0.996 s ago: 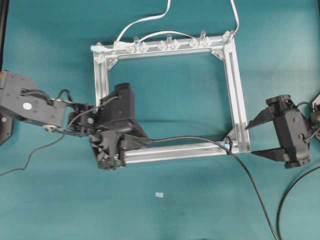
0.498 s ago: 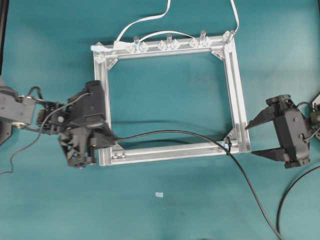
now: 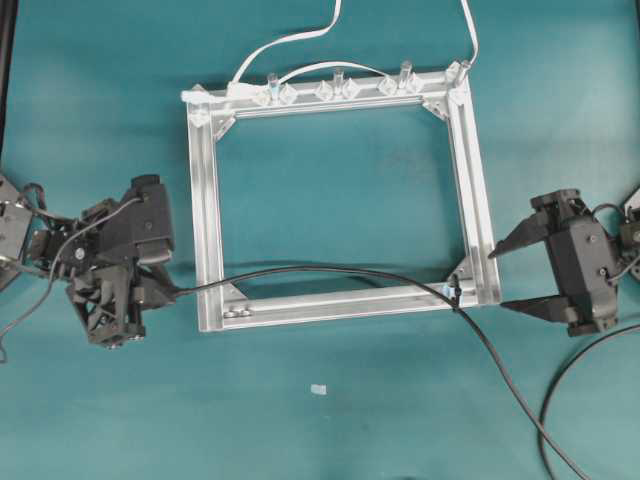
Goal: Insert the wire through the string loop located on the right side.
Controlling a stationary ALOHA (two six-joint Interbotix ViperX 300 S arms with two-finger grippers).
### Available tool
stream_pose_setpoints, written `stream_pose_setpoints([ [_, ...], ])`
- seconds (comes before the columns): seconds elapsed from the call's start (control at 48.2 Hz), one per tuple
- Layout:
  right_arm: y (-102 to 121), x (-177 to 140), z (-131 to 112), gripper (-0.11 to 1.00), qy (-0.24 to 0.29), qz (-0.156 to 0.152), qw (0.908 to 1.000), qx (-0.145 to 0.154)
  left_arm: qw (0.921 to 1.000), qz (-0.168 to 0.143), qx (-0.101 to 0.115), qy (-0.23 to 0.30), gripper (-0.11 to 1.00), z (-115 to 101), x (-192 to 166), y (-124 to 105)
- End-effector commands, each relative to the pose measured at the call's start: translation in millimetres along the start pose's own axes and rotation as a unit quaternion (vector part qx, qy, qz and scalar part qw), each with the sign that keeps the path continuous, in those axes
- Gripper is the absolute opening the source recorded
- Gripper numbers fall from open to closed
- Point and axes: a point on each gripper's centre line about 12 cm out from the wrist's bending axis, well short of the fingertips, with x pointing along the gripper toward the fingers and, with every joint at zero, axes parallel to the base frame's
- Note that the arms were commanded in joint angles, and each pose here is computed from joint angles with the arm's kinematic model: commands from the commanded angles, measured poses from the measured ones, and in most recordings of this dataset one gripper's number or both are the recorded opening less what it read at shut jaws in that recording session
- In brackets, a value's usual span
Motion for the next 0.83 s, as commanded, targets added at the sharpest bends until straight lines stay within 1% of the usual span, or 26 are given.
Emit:
stream_pose_setpoints([
  [0.0,1.0,0.1,4.4,0.85,-0.009,0.001,1.0,-0.001,1.0,-0.004,-0.002,0.002,0.22,-0.7,-2.1,-4.3],
  [0.104,1.0,0.3,4.2,0.85,-0.008,0.001,1.0,-0.002,1.0,-0.006,0.001,0.003,0.22,-1.3,-2.1,-6.6],
  [0.208,1.0,0.1,4.4,0.85,-0.009,0.001,1.0,-0.001,1.0,-0.004,-0.003,0.006,0.22,-1.9,-2.1,-6.3],
  [0.726,1.0,0.3,4.2,0.85,-0.008,0.001,1.0,-0.002,0.9999,0.001,0.0,0.017,0.23,-6.0,-1.5,-4.1],
  [0.747,1.0,0.1,4.4,0.85,-0.009,0.001,1.0,-0.001,0.9998,0.002,0.0,0.019,0.25,-6.8,-1.4,-3.6],
  [0.809,1.0,0.1,4.4,0.85,-0.009,0.001,1.0,-0.002,0.9997,0.004,0.0,0.022,0.42,-7.6,-1.4,-3.2],
])
